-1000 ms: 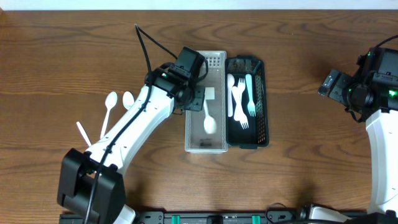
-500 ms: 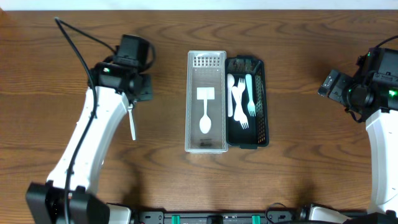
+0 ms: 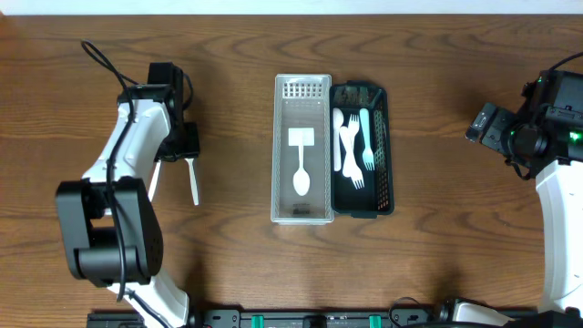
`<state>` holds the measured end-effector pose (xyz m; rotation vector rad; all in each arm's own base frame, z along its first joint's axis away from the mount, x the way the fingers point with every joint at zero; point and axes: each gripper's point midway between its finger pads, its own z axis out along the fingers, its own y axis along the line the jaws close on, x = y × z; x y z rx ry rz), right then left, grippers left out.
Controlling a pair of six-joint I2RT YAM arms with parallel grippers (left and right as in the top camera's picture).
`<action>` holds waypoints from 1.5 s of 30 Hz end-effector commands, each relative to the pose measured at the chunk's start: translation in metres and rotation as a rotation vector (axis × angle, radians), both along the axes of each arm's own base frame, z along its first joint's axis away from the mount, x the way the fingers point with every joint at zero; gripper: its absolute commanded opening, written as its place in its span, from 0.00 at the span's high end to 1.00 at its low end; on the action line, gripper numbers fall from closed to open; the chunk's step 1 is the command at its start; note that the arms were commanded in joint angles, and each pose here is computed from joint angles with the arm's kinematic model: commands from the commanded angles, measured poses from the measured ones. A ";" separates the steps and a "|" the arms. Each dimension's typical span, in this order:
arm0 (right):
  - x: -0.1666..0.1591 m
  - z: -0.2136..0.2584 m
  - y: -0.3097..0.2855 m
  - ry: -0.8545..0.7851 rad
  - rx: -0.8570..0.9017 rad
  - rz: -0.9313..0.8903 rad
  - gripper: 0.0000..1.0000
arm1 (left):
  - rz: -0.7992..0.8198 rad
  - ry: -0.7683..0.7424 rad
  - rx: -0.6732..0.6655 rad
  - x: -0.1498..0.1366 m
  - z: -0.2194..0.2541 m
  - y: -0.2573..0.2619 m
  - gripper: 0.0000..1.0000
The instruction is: Pack container
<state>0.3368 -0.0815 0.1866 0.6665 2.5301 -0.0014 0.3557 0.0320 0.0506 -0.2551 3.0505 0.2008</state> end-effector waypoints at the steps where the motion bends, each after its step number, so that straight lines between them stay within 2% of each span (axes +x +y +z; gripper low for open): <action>1: -0.002 -0.004 -0.001 0.013 0.006 -0.002 0.01 | -0.047 0.025 -0.071 -0.002 -0.010 -0.011 0.53; 4: -0.002 -0.004 -0.001 0.013 0.006 -0.002 0.01 | -0.078 0.027 -0.115 0.000 -0.015 -0.018 0.52; 17: -0.003 -0.005 -0.002 0.020 -0.003 -0.008 0.01 | -0.071 0.158 -0.126 -0.015 -0.055 -0.019 0.54; 23: -0.003 -0.005 -0.003 0.021 -0.006 -0.009 0.01 | -0.071 0.157 -0.125 -0.014 -0.057 -0.019 0.54; 29: -0.003 -0.005 -0.003 0.021 -0.006 -0.009 0.01 | -0.070 0.161 -0.127 -0.015 -0.059 -0.019 0.73; 33: -0.003 -0.005 -0.003 0.022 -0.006 -0.009 0.01 | -0.070 0.170 -0.128 -0.018 -0.060 -0.019 0.81; 34: -0.003 -0.005 -0.003 0.022 -0.006 -0.009 0.01 | -0.070 0.172 -0.128 -0.019 -0.060 -0.019 0.88; 36: -0.003 -0.005 -0.003 0.022 -0.006 -0.009 0.01 | -0.069 0.181 -0.129 -0.021 -0.059 -0.020 0.94; 40: -0.003 -0.005 -0.003 0.022 -0.006 -0.009 0.01 | -0.069 0.192 -0.130 -0.022 -0.050 -0.020 0.94; 45: -0.003 -0.005 -0.003 0.021 -0.006 -0.010 0.01 | -0.092 0.099 -0.153 -0.002 -0.001 -0.030 0.94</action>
